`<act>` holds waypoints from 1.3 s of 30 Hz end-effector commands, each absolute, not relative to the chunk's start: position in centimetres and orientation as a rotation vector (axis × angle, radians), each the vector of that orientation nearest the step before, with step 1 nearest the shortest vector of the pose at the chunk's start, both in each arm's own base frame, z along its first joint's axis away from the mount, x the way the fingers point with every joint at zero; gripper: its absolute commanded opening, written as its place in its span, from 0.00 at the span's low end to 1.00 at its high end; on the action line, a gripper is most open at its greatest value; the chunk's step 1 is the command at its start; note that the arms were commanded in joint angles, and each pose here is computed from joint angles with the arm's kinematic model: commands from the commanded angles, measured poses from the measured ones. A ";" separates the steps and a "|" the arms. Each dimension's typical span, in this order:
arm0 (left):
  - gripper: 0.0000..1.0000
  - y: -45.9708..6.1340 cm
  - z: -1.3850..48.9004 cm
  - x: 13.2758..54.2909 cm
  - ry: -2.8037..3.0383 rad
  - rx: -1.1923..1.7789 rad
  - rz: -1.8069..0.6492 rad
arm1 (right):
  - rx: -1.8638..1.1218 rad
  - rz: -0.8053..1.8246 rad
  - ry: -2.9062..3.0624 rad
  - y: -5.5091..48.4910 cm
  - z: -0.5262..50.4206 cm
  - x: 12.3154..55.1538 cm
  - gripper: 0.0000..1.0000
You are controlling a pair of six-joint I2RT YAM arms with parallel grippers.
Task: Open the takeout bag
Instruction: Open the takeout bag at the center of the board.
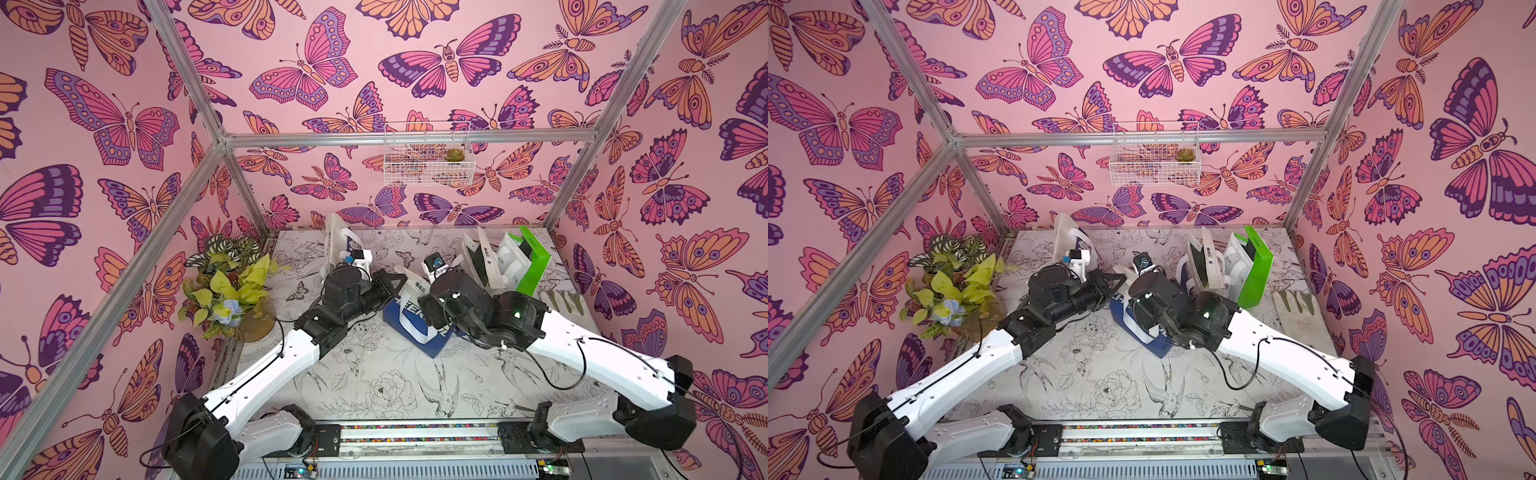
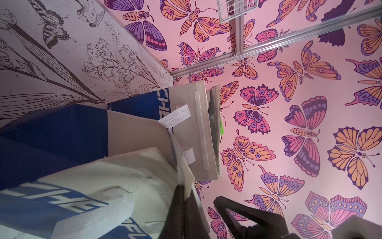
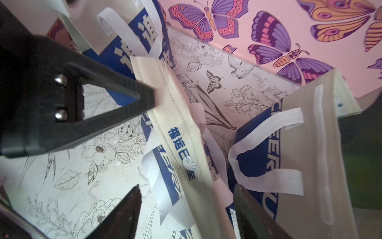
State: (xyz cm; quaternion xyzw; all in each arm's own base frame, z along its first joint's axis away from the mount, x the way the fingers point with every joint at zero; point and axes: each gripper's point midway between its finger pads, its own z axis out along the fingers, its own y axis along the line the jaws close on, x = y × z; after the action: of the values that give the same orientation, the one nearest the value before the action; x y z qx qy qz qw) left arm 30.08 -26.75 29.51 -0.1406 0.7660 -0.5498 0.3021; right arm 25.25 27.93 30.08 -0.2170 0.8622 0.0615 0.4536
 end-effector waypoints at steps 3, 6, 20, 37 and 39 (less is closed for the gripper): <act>0.00 -27.1 31.9 29.8 1.990 -0.369 -1.524 | -0.516 -0.028 2.084 29.2 29.6 28.0 0.79; 0.00 -27.2 31.8 29.7 2.022 -0.370 -1.512 | -0.504 -0.149 2.102 29.8 28.9 29.3 0.79; 0.00 -24.5 30.4 31.0 2.048 -0.450 -1.442 | -0.349 -0.294 2.096 24.1 30.9 29.2 0.38; 0.45 -26.9 29.1 29.6 2.138 -0.420 -1.474 | -0.467 0.118 2.265 27.4 27.9 27.1 0.01; 0.55 -27.6 29.0 28.8 2.150 -0.410 -1.473 | -0.479 0.166 2.270 27.8 28.0 26.7 0.01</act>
State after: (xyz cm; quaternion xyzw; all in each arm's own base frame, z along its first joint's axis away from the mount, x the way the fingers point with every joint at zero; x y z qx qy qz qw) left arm 29.51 -27.05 28.64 -0.1561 0.7861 -0.5464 0.2431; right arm 27.71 27.41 27.36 -0.1875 0.8942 0.0258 0.4057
